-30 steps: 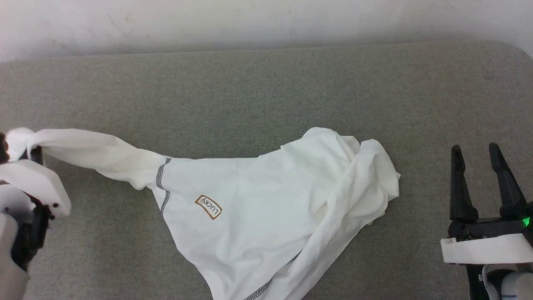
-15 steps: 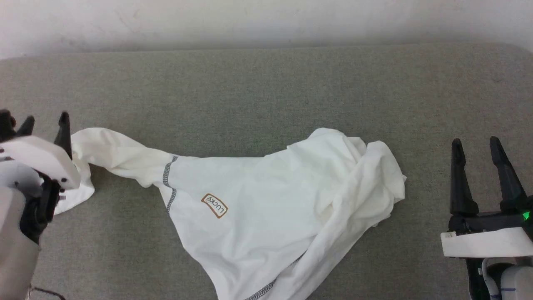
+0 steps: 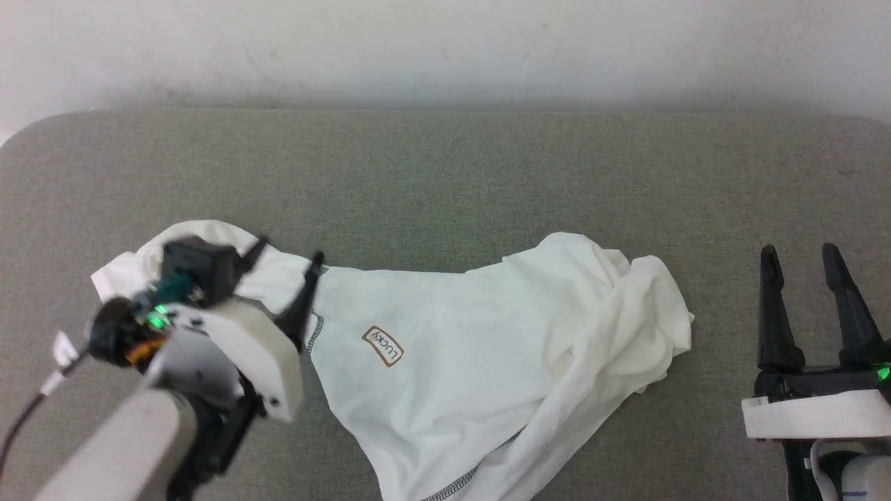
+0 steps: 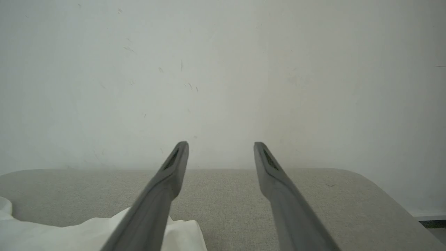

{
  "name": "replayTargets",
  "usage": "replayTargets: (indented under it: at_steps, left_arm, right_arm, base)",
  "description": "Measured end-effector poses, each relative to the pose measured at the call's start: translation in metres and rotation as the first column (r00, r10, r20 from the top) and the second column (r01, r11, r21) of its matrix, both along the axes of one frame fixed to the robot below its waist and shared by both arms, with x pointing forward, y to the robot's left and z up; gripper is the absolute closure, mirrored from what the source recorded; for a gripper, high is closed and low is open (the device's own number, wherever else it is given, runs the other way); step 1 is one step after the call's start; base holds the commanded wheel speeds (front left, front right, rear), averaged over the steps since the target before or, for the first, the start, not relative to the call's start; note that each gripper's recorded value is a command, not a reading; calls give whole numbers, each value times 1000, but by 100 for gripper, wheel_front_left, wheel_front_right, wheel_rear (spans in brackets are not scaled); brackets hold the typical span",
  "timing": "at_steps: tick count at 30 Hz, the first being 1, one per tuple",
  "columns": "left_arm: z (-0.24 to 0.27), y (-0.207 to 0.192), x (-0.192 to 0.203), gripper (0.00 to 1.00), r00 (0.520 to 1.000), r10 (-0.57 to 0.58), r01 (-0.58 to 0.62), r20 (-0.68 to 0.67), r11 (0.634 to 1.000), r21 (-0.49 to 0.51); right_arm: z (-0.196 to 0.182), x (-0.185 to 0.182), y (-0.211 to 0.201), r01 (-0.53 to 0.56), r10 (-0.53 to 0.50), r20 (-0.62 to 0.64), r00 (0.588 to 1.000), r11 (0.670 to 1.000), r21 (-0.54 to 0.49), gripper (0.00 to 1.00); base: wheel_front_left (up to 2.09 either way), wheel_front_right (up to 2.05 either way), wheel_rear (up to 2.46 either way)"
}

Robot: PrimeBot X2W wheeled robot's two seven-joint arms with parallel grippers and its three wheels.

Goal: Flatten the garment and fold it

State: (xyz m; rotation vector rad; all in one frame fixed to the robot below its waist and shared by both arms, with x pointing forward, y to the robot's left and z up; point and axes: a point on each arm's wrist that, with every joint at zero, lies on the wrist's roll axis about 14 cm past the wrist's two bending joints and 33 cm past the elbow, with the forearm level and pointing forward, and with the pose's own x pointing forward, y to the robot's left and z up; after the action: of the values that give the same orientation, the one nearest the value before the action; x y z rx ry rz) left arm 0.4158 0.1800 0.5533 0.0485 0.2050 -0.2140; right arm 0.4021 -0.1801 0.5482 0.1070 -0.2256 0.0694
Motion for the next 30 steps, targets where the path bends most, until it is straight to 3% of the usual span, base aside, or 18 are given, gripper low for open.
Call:
replayTargets:
  at_steps: [5, 8, 13, 15, 16, 17, 18, 23, 27, 30]
  left_arm:
    - [-78, -36, -46, 0, 963, -70, 63, -259, 997, -36]
    - [-118, -39, -66, 0, 920, -44, 40, -390, 999, -18]
    - [-163, -45, -85, 0, 842, -4, -5, -540, 1000, -16]
    - [-169, -43, -84, 0, 834, 10, -16, -551, 1000, -5]
    - [-171, -44, -81, 36, 835, 12, -21, -550, 1000, -9]
    - [-172, -46, -79, 78, 837, 6, -12, -547, 1000, -8]
    - [-171, -47, -76, 100, 842, 0, -9, -539, 1000, -13]
    - [-155, -59, -63, 100, 879, -41, 2, -476, 997, -82]
    - [-113, -71, -51, 100, 926, -87, 12, -367, 979, -201]
    - [-91, -78, -62, 100, 933, -123, 28, -337, 962, -272]
  right_arm:
    - [-3, 1, -4, 12, -12, -7, 1000, 1000, -2, 0]
    - [-4, 1, -6, 17, -17, -12, 1000, 1000, -3, 0]
    - [-7, 2, -7, 20, -20, -19, 1000, 1000, -3, 0]
    - [-7, 3, -6, 17, -17, -20, 1000, 1000, -3, 0]
    - [-7, 2, -6, 16, -16, -20, 1000, 1000, -3, 0]
    - [-7, 2, -5, 15, -15, -20, 1000, 1000, -3, 0]
    - [-7, 2, -5, 14, -14, -19, 1000, 1000, -2, 0]
    - [-4, 1, -7, 21, -21, -10, 1000, 1000, -3, 0]
    - [-1, -1, -8, 23, -23, -3, 1000, 1000, -2, 0]
    - [0, -3, -8, 22, -22, 0, 1000, 1000, 7, 0]
  base:
    - [0, 0, 0]
    - [0, 0, 0]
    - [0, 0, 0]
    - [0, 0, 0]
    - [0, 0, 0]
    - [0, 0, 0]
    - [0, 0, 0]
    - [0, 0, 0]
    - [0, 0, 0]
    - [0, 0, 0]
